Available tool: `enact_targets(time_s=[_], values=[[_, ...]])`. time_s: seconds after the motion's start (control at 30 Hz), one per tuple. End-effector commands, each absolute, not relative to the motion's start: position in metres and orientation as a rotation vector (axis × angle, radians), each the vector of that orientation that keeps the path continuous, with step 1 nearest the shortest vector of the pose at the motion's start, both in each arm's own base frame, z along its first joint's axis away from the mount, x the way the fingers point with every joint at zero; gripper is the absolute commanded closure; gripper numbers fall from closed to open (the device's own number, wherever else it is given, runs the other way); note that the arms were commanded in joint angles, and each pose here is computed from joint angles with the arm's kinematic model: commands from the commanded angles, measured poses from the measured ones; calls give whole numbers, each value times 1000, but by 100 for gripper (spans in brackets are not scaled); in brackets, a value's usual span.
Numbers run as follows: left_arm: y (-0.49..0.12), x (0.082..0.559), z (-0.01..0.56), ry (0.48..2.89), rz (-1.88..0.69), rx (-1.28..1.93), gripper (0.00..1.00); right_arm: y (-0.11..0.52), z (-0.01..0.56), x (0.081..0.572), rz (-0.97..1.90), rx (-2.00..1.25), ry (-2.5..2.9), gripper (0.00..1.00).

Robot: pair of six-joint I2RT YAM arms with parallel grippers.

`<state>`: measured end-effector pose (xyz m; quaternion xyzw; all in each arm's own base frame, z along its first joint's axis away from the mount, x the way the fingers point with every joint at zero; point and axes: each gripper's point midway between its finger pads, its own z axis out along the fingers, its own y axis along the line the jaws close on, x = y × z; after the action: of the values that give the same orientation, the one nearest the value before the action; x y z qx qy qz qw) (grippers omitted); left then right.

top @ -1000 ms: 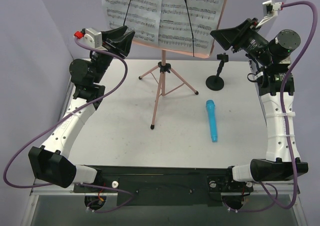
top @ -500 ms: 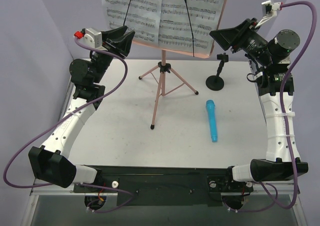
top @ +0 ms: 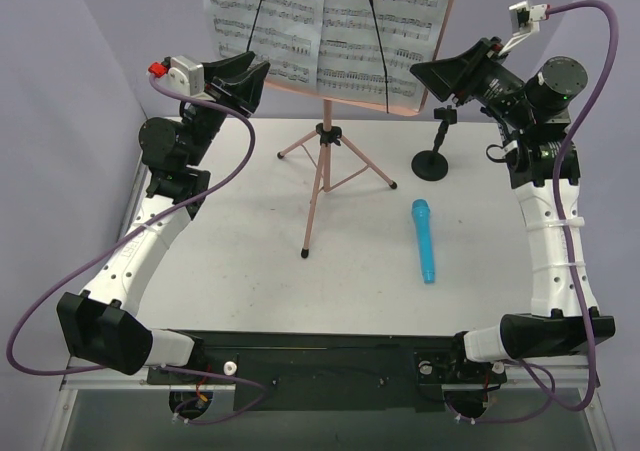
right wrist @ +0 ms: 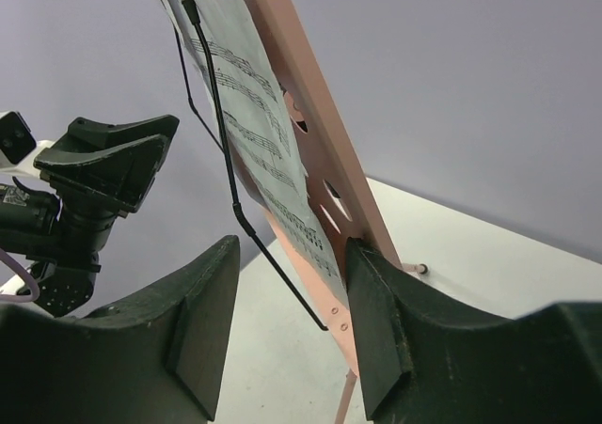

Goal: Set up the instrument practice props

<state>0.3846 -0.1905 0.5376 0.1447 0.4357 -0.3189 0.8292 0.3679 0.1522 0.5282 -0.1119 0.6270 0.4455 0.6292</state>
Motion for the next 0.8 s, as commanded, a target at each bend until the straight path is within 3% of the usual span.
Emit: enact_targets(time_s=[0.0,0.13,0.3,0.77], values=[[-187,377,552,870,-674,310,52,155,550,360,1002,-313,1352,62],[-187,378,550,875,-674,311,52,154,550,360,988,-319,1337,85],[-186,377,550,873,-671,309,52,148,548,362,933,-310,1325,99],[-186,377,550,875,-672,310,52,133,549,355,787,-311,1287,100]])
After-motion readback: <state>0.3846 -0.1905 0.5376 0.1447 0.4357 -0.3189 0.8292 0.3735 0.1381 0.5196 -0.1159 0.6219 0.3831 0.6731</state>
